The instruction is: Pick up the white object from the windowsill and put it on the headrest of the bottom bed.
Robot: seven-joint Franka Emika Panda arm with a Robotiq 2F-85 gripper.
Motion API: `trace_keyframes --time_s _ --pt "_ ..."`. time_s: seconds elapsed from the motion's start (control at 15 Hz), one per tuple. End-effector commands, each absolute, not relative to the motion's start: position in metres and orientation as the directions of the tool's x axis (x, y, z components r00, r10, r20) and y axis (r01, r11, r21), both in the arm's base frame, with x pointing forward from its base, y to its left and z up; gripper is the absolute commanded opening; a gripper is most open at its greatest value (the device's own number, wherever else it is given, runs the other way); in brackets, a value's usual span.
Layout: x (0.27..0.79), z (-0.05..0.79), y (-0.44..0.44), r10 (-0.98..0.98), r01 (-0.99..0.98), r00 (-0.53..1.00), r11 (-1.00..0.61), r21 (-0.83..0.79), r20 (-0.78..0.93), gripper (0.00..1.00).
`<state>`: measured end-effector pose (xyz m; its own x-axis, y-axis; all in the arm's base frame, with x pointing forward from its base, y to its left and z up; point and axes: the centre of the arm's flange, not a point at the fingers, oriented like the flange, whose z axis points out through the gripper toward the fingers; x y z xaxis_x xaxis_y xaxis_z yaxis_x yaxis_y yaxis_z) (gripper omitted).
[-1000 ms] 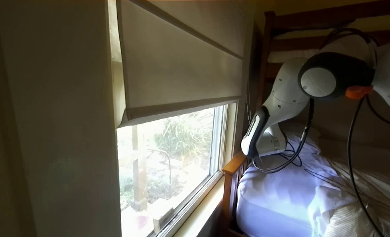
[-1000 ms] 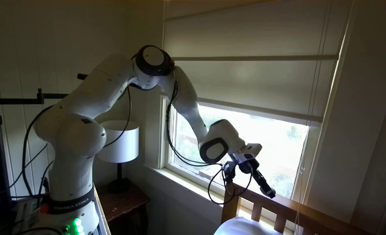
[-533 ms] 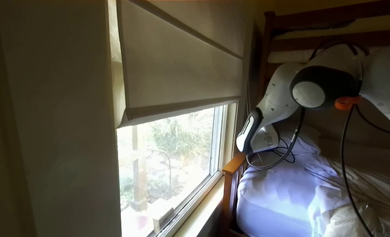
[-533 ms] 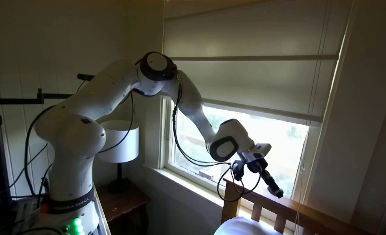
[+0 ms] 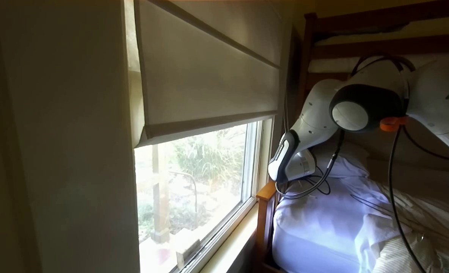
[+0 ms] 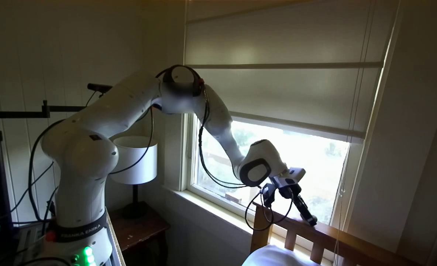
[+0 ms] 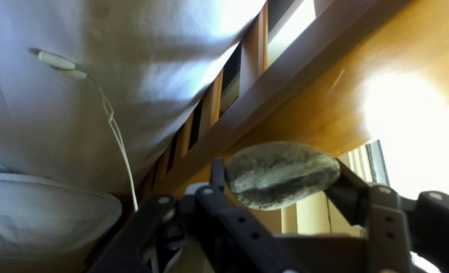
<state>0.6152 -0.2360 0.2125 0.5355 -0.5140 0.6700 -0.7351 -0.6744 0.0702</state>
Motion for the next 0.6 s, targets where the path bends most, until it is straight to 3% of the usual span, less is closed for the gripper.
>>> trace_keyframes --time_s 0.0,0.53 --pt "0.6258 0.2072 -0.2425 -0.535 -0.745 0.522 -0.665 0.051 0.665 0.42" --pt "0.6297 0.2097 -0.2445 -0.536 -0.748 0.513 -0.662 0.042 0.67 0.42"
